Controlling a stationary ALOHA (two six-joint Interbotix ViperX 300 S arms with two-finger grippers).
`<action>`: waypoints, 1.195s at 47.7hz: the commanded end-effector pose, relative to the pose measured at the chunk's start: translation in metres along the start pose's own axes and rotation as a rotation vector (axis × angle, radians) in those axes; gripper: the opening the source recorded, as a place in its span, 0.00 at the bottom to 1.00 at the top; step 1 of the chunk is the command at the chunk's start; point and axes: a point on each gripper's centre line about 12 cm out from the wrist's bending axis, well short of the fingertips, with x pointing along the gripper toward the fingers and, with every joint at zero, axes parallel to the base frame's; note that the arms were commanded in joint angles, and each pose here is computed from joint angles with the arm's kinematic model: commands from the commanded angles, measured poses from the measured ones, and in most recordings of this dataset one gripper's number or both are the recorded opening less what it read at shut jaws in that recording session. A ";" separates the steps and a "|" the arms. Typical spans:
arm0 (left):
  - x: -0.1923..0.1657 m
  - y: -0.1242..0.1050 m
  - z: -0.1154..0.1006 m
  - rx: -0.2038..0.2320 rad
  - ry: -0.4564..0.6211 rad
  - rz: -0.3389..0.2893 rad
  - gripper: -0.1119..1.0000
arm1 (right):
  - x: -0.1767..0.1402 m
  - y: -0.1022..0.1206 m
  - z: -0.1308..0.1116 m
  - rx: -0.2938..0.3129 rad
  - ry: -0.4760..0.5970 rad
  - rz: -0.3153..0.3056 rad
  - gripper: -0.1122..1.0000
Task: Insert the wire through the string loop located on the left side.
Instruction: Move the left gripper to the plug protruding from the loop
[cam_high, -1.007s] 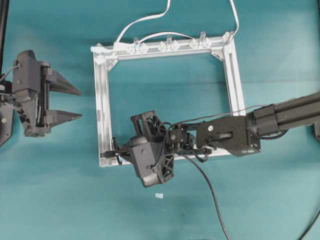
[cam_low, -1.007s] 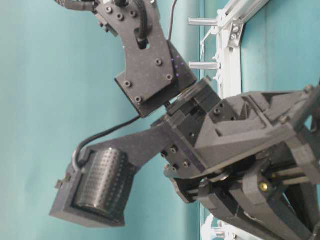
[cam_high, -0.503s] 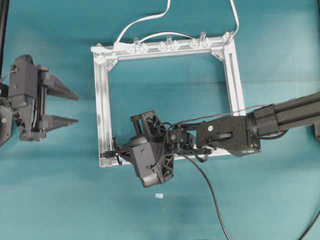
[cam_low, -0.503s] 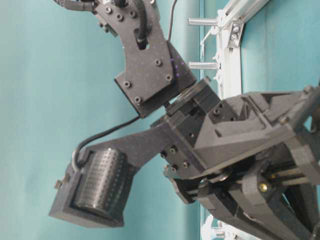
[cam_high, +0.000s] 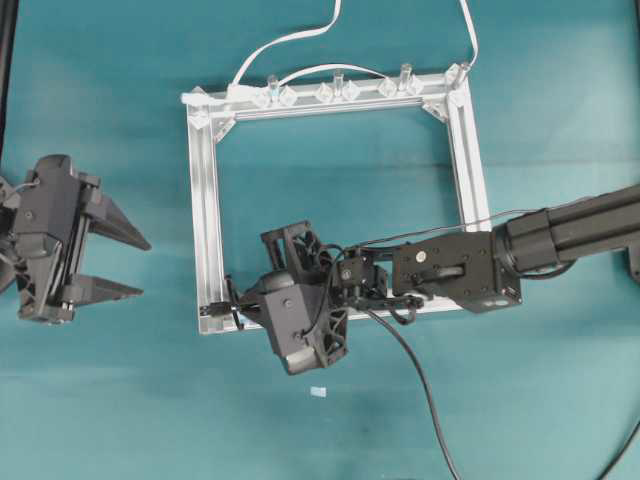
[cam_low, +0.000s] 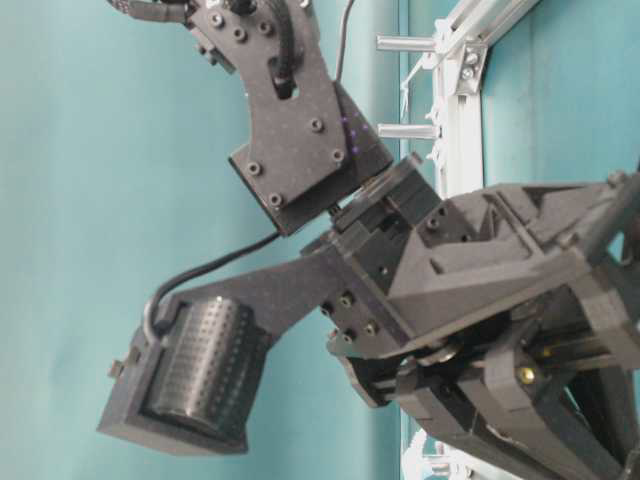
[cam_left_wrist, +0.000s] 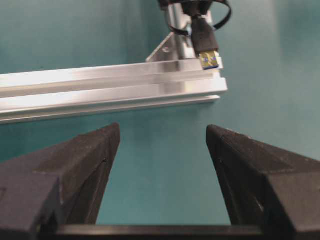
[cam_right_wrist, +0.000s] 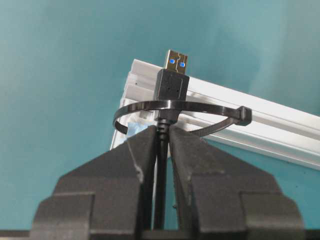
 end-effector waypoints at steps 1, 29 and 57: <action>-0.001 -0.004 0.010 -0.001 -0.023 -0.012 0.77 | -0.005 -0.002 0.019 -0.002 -0.049 -0.006 0.18; 0.037 -0.020 0.029 0.027 0.057 -0.036 0.78 | -0.005 -0.002 0.018 -0.002 -0.047 -0.006 0.18; 0.076 -0.023 0.034 -0.127 0.094 -0.017 0.91 | -0.005 -0.004 0.017 -0.001 -0.044 -0.009 0.18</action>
